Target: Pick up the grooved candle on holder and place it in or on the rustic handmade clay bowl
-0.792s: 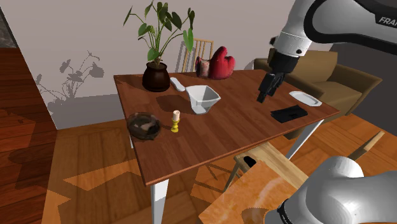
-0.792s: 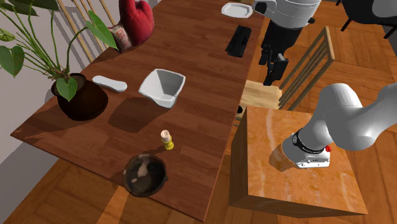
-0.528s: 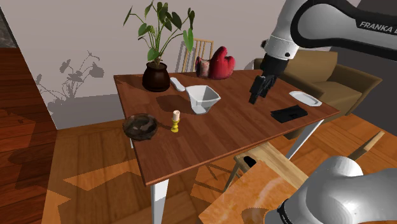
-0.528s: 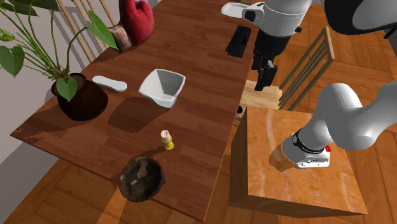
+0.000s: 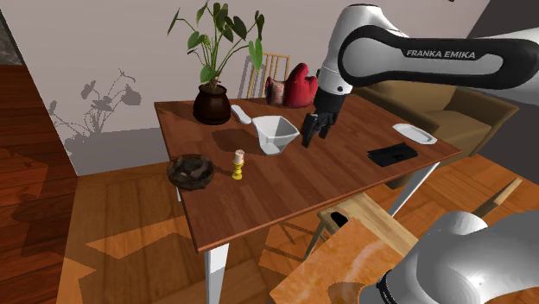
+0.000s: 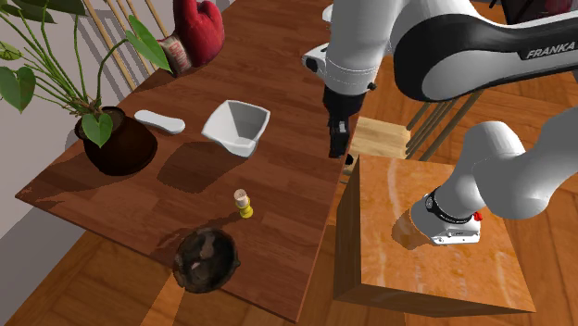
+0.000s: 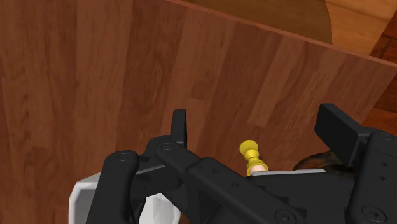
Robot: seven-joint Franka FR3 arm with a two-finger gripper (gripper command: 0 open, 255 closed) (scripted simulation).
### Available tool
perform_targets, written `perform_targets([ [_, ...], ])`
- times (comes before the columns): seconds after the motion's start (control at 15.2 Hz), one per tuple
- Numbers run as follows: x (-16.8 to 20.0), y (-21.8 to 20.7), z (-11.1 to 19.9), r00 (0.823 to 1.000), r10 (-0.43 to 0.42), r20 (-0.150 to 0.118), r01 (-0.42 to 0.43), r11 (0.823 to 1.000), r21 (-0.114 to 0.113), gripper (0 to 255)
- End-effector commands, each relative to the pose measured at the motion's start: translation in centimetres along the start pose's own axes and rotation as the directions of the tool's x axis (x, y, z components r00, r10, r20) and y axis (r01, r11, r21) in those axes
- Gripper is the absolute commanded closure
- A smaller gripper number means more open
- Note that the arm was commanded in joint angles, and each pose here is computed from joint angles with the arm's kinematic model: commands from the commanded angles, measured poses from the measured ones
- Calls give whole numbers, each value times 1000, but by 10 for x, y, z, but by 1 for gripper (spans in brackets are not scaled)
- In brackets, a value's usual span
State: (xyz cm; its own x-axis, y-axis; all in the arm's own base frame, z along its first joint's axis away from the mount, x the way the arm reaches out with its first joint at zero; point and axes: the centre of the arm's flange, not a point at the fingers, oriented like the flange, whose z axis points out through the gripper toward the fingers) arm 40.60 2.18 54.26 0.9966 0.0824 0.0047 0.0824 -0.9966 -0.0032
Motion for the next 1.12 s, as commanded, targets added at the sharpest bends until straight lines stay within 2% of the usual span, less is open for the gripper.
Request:
perform_targets([
  [0.0,21,-10,15,1000,2,-1,-2,1000,-2,0],
  [1.06,185,-73,134,1000,9,1,-9,1000,-19,0],
])
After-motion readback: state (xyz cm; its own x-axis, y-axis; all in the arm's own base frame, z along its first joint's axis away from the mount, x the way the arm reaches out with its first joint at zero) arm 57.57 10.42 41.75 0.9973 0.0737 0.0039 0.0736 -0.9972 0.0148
